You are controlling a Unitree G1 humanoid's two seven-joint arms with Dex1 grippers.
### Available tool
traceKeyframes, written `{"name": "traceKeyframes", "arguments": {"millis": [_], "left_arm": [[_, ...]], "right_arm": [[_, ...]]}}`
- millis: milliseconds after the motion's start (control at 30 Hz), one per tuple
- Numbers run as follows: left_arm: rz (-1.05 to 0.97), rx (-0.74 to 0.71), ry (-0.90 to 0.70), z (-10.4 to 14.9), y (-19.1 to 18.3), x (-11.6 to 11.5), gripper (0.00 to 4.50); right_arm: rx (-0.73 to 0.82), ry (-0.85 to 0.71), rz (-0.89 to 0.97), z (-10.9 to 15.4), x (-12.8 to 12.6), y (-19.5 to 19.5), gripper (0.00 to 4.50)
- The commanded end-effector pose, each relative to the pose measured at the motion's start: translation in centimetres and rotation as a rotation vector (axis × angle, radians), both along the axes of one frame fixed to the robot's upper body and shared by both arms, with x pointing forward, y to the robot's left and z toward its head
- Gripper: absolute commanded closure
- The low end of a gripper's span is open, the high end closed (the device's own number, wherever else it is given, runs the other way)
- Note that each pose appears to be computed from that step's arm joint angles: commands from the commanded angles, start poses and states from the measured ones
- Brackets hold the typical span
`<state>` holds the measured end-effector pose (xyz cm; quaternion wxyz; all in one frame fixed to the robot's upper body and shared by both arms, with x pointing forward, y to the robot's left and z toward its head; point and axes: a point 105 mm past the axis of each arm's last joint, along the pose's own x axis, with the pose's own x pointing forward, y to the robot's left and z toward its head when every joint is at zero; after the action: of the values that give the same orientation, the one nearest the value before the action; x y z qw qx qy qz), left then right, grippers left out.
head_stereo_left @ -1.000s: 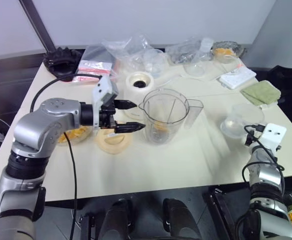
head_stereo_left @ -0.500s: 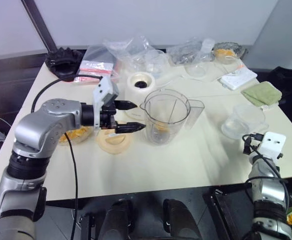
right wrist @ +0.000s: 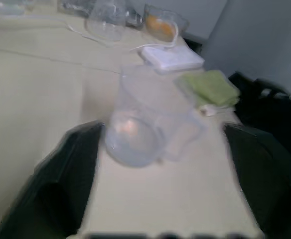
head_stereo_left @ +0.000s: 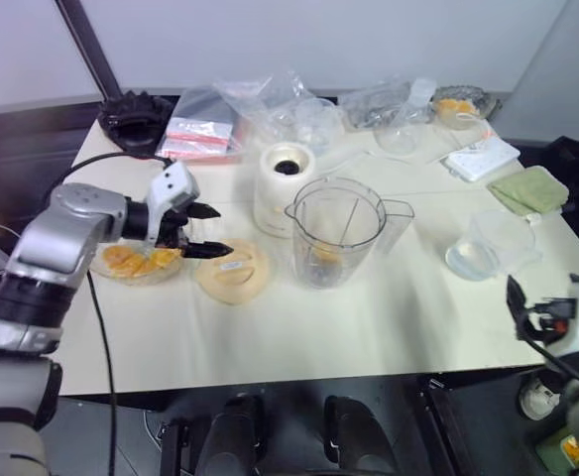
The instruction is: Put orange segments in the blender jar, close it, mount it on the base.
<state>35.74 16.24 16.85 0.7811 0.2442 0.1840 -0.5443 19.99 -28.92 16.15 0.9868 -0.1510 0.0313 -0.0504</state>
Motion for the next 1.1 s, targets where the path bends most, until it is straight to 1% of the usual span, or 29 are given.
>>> {"name": "traceKeyframes", "arguments": {"millis": [33, 100, 200, 300, 367, 433, 500, 633, 700, 800, 867, 933, 967, 1100], "left_arm": [[-0.071, 0.072, -0.012, -0.5, -0.2, 1.2, 0.07], [-0.103, 0.106, -0.001, -1.3, -0.6, 1.9, 0.07], [-0.171, 0.171, 0.016, -2.4, -1.3, 2.2, 0.07], [-0.187, 0.211, 0.019, -3.1, -1.5, 2.6, 0.07], [-0.196, 0.252, 0.028, -3.7, -1.6, 2.8, 0.07], [-0.205, 0.293, 0.047, -4.7, -2.0, 3.0, 0.07], [-0.196, 0.312, 0.059, -5.3, -2.5, 3.2, 0.07], [-0.183, 0.347, 0.077, -6.5, -2.9, 3.4, 0.07], [-0.172, 0.352, 0.088, -7.0, -3.2, 3.5, 0.07], [-0.146, 0.396, 0.111, -8.4, -2.6, 3.4, 0.07], [-0.136, 0.406, 0.117, -8.9, -2.4, 3.3, 0.63], [-0.136, 0.411, 0.127, -9.2, -2.1, 3.1, 1.43], [-0.136, 0.412, 0.128, -9.3, -2.0, 3.1, 2.05], [-0.14, 0.388, 0.126, -9.1, -2.2, 3.1, 4.08]], "right_arm": [[0.014, 0.021, 0.064, 0.8, -1.3, 0.6, 0.55], [0.044, 0.043, 0.075, 0.5, -1.5, 0.8, 0.55], [0.099, 0.084, 0.151, -0.2, -2.0, 2.1, 0.55], [0.155, 0.106, 0.234, -0.1, -2.5, 3.6, 0.55], [0.203, 0.127, 0.329, 0.3, -3.0, 5.1, 0.55], [0.244, 0.13, 0.438, 1.5, -3.2, 6.6, 0.55], [0.244, 0.13, 0.516, 2.6, -3.0, 7.6, 0.55], [0.234, 0.148, 0.62, 3.6, -2.7, 9.5, 0.55], [0.232, 0.142, 0.652, 4.0, -2.5, 10.2, 0.55], [0.229, 0.117, 0.681, 4.7, -2.1, 11.1, 0.55], [0.229, 0.116, 0.692, 4.9, -2.0, 11.3, 0.51], [0.226, 0.118, 0.696, 5.0, -2.0, 11.4, 0.51], [0.226, 0.119, 0.696, 5.0, -1.9, 11.4, 0.51], [0.226, 0.126, 0.694, 4.9, -1.9, 11.3, 0.51]]}}
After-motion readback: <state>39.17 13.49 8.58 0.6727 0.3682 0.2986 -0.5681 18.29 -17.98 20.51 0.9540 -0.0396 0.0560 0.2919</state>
